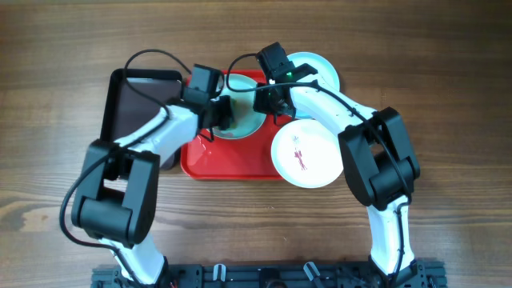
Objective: Clean dirty plates on tray and stack at the side
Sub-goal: 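Scrub the plate again with the sponge in the left gripper, then lift the plate with the right gripper and tilt it up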
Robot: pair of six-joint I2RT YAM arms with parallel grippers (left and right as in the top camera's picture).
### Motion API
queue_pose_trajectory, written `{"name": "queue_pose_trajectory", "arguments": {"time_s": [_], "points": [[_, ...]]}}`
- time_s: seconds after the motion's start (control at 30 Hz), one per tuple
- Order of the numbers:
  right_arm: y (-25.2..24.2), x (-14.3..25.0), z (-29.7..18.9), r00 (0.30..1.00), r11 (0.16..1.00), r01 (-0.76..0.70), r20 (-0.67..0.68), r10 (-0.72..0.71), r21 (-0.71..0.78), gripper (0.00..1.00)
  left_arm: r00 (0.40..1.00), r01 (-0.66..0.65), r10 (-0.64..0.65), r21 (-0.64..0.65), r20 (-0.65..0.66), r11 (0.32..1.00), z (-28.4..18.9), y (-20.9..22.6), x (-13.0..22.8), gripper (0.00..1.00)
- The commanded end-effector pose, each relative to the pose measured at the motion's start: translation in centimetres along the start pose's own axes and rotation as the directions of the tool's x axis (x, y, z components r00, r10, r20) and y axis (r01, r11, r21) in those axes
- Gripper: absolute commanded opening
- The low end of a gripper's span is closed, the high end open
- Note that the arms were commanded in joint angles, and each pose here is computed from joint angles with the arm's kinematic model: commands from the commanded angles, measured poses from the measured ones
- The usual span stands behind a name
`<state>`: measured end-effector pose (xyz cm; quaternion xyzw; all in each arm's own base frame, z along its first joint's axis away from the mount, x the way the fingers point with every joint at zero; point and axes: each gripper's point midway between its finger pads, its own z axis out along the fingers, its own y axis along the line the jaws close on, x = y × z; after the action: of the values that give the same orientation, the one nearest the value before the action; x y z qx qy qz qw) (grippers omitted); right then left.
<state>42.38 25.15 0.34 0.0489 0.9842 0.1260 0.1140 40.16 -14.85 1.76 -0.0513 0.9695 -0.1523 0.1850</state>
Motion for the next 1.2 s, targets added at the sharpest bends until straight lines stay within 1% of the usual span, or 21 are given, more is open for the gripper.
{"name": "queue_pose_trajectory", "arguments": {"time_s": [0.0,0.1,0.17,0.3,0.37,0.43,0.47,0.53,0.6,0.63,0.67,0.7,0.83,0.97,1.03,1.17], "points": [[-0.8,3.3,2.4,0.992,0.998,0.055,-0.112,-0.055,-0.005,0.04,0.985,0.120,-0.097,0.159,-0.144,0.980,-1.3,-1.5,0.6,0.04],[0.2,4.0,2.3,0.985,0.995,0.071,-0.150,-0.081,-0.070,0.04,0.982,0.152,-0.127,0.179,-0.142,0.972,-3.8,-1.7,-1.4,0.04],[0.5,4.3,2.2,0.982,0.993,0.081,-0.164,-0.095,-0.090,0.04,0.984,0.159,-0.139,0.184,-0.114,0.970,-5.7,-1.7,-3.0,0.04],[0.3,4.9,2.1,0.978,0.993,0.074,-0.188,-0.090,-0.088,0.04,0.988,0.152,-0.152,0.200,-0.016,0.968,-9.3,-1.5,-6.1,0.04],[0.2,5.1,2.1,0.976,0.994,0.071,-0.199,-0.086,-0.081,0.05,0.985,0.154,-0.164,0.170,0.045,0.973,-10.6,-0.4,-7.4,0.04],[0.0,5.4,2.0,0.974,0.995,0.069,-0.209,-0.084,-0.074,0.11,0.980,0.166,-0.179,0.138,0.082,0.976,-11.4,0.7,-8.0,0.04],[-0.1,5.5,2.0,0.973,0.995,0.069,-0.213,-0.083,-0.072,0.17,0.979,0.172,-0.185,0.133,0.086,0.976,-11.5,1.0,-8.1,0.04],[-0.1,5.5,2.0,0.973,0.995,0.068,-0.217,-0.082,-0.070,0.33,0.978,0.182,-0.194,0.128,0.083,0.975,-11.6,1.5,-8.1,0.04],[-0.1,5.7,2.0,0.972,0.995,0.067,-0.222,-0.081,-0.068,0.34,0.978,0.185,-0.195,0.112,0.080,0.976,-11.4,1.8,-7.9,0.04],[-0.1,5.8,2.0,0.970,0.995,0.065,-0.228,-0.080,-0.073,0.31,0.977,0.189,-0.196,0.097,0.079,0.977,-11.4,2.0,-7.8,0.04],[0.0,6.0,1.9,0.969,0.995,0.063,-0.236,-0.080,-0.079,0.13,0.977,0.190,-0.197,0.087,0.078,0.978,-11.3,2.2,-7.7,0.04],[0.1,6.1,1.9,0.967,0.995,0.061,-0.242,-0.080,-0.084,0.04,0.977,0.191,-0.198,0.080,0.077,0.978,-11.3,2.3,-7.7,0.04],[0.0,6.2,1.8,0.966,0.995,0.061,-0.248,-0.079,-0.080,0.04,0.977,0.195,-0.200,0.076,0.069,0.978,-11.3,2.4,-7.4,0.04],[0.2,4.9,0.3,0.971,0.992,0.090,-0.212,-0.108,-0.090,0.04,0.977,0.196,-0.200,0.066,0.074,0.978,-11.3,2.5,-7.5,0.04],[0.3,3.7,-1.4,0.978,0.990,0.118,-0.167,-0.128,-0.072,0.04,0.975,0.200,-0.202,0.031,0.090,0.979,-11.2,3.2,-7.6,0.04],[-0.9,1.0,-6.1,0.985,0.984,0.169,-0.038,-0.167,0.053,0.04,0.975,0.203,-0.204,0.016,0.089,0.979,-11.1,3.5,-7.4,0.04]]}}
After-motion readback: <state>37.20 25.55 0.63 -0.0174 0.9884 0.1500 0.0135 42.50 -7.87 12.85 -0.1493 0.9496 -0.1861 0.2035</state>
